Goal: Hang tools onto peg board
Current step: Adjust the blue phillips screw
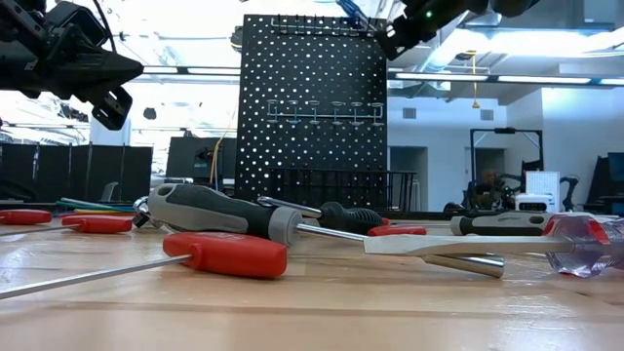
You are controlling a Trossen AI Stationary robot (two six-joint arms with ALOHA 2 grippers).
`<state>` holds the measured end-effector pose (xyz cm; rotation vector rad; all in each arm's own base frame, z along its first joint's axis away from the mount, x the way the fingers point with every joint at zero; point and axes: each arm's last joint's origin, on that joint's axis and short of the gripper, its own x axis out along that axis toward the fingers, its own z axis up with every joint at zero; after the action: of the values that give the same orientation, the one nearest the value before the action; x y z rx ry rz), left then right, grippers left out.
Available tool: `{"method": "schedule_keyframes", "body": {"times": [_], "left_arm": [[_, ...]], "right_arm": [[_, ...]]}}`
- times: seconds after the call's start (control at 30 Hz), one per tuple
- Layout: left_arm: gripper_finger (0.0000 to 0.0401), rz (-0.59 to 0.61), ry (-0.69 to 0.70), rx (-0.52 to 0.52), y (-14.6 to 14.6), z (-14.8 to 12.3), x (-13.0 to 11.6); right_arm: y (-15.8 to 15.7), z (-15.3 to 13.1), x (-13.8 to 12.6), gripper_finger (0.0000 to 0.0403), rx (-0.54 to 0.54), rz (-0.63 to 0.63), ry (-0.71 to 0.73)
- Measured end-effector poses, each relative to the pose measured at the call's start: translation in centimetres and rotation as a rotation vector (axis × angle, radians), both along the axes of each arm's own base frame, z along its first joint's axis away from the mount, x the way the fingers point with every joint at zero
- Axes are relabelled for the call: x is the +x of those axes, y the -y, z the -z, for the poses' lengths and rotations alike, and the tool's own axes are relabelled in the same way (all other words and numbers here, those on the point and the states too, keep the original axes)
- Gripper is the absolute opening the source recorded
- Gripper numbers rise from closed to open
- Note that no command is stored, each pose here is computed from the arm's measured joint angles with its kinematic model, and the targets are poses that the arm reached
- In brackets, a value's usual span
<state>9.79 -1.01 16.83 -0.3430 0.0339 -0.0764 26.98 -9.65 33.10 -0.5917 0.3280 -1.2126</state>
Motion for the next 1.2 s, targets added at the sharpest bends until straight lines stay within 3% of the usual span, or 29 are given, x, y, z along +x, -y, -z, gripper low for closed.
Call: {"method": "schedule_keyframes", "body": {"times": [0.33,0.53,0.73,1.0,1.2], "left_arm": [[0.0000,0.000,0.000,0.000,0.0,0.0,0.0],[0.0000,0.000,0.000,0.000,0.0,0.0,0.0],[0.0000,0.000,0.000,0.000,0.0,0.0,0.0],[0.0000,0.000,0.000,0.000,0.0,0.0,0.0],[0.0000,0.000,0.000,0.000,0.0,0.0,0.0]], "right_arm": [[1.4,1.1,-0.1,0.0002,0.122,-0.126,0.102],[0.3,0.7,0.1,0.0009,0.099,-0.168,0.065],[-2.7,-1.6,-0.2,0.0067,-0.022,-0.262,-0.043],[-0.9,-3.3,-0.9,0.0170,-0.066,-0.108,-0.103],[0.8,-2.5,-1.0,0.0173,-0.049,-0.079,-0.162]]}}
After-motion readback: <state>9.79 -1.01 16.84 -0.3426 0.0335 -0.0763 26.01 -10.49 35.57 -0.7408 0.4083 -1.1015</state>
